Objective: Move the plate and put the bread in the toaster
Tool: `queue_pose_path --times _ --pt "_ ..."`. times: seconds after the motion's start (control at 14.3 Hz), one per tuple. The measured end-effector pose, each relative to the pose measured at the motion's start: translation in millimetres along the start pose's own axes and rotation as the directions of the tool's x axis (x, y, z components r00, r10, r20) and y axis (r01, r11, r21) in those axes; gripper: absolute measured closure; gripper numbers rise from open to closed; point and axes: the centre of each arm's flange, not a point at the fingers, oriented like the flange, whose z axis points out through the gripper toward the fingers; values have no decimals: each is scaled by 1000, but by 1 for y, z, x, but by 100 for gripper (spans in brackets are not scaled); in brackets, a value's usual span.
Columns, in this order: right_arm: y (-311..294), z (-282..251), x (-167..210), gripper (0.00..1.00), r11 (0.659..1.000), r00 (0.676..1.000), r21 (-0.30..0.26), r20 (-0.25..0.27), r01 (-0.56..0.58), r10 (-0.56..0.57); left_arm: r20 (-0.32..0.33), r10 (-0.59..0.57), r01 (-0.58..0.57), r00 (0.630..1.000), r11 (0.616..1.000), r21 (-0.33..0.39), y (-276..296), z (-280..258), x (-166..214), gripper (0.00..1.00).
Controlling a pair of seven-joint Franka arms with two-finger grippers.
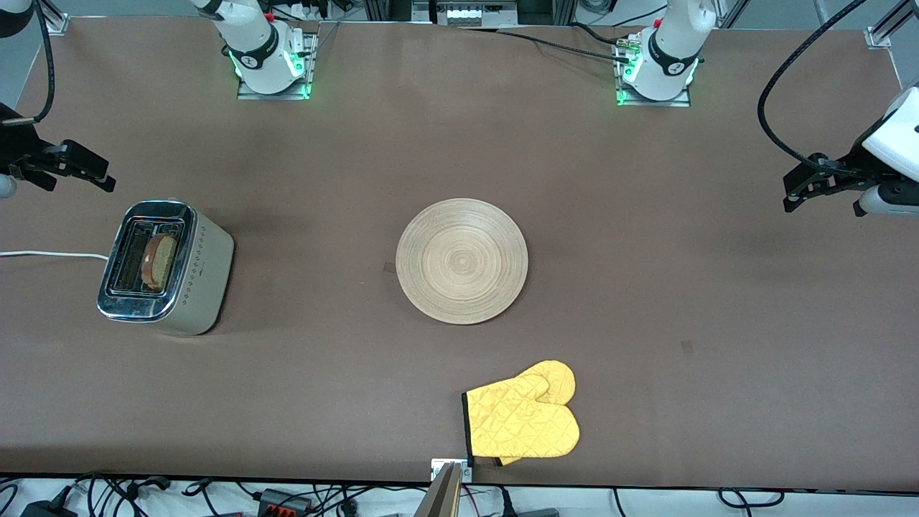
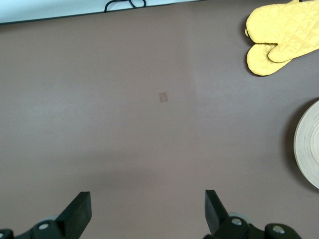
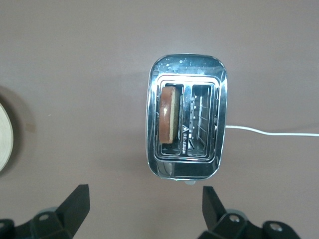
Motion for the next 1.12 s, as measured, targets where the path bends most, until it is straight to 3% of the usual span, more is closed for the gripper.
queue_pose_path --times 1.12 --pt "-4 0 1 0 1000 1000 -1 9 6 -6 5 -11 11 1000 1000 1 -7 1 -1 0"
